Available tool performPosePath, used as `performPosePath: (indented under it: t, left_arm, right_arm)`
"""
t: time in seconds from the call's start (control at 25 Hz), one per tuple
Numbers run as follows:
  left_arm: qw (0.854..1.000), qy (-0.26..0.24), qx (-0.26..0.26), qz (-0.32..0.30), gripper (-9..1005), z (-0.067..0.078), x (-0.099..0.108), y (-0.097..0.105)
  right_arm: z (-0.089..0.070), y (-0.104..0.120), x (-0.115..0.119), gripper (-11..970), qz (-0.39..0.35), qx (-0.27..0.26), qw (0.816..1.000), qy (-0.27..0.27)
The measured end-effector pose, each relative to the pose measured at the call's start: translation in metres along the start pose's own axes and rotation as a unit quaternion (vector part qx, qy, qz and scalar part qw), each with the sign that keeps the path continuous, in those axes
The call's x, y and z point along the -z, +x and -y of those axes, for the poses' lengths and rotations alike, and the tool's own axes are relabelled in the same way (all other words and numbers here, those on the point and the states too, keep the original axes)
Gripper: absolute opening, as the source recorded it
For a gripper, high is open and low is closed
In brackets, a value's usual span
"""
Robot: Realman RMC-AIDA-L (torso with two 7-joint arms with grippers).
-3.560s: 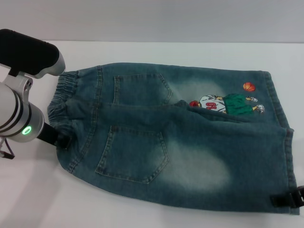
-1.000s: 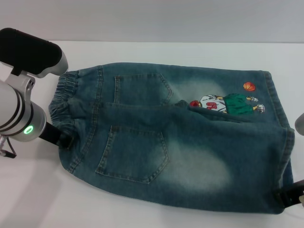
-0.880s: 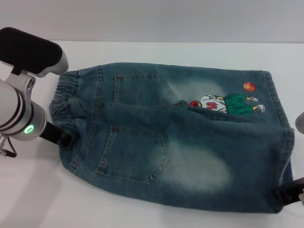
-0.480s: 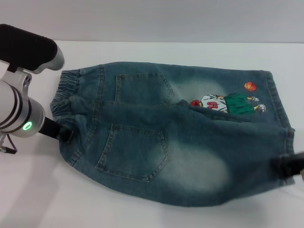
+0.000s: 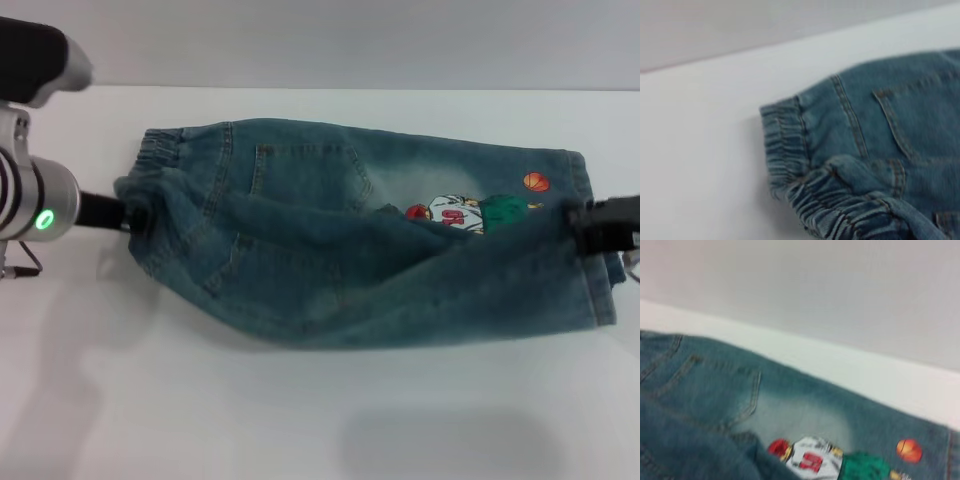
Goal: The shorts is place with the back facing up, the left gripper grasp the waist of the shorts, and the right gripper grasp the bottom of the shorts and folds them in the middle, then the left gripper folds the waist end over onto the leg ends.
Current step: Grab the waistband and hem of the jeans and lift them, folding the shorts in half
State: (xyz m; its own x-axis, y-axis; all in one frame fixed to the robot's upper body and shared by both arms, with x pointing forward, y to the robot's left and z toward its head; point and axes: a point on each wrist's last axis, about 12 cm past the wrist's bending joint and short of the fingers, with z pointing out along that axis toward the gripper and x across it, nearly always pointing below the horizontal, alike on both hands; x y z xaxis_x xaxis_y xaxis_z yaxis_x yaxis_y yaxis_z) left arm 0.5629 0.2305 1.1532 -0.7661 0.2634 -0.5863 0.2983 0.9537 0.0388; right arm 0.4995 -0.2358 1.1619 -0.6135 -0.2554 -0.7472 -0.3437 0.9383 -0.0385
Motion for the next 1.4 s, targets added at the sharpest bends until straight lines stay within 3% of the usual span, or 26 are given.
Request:
performPosePath:
  t: [0.24, 0.52, 0.96, 1.4]
  left_arm:
    - [0.995, 0.000, 0.051, 0.085, 225, -0.017, 0.005, -0.011]
    - [0.986, -0.011, 0.089, 0.144, 223, -0.035, 0.006, -0.018]
    - [0.974, -0.003, 0.116, 0.196, 220, -0.039, -0.005, -0.021]
    - [0.973, 0.004, 0.108, 0.204, 221, -0.035, -0.017, -0.032]
  right_arm:
    - [0.011, 0.000, -0.007, -1, 0.053, -0.003, 0.998, 0.027]
    - [0.028, -0.002, 0.000, -2, 0.129, -0.007, 0.989, 0.074]
    - [0.026, 0.012, -0.010, -1, 0.154, -0.021, 0.985, 0.079]
    - [0.031, 0.021, -0.019, -2, 0.171, -0.047, 0.981, 0.084]
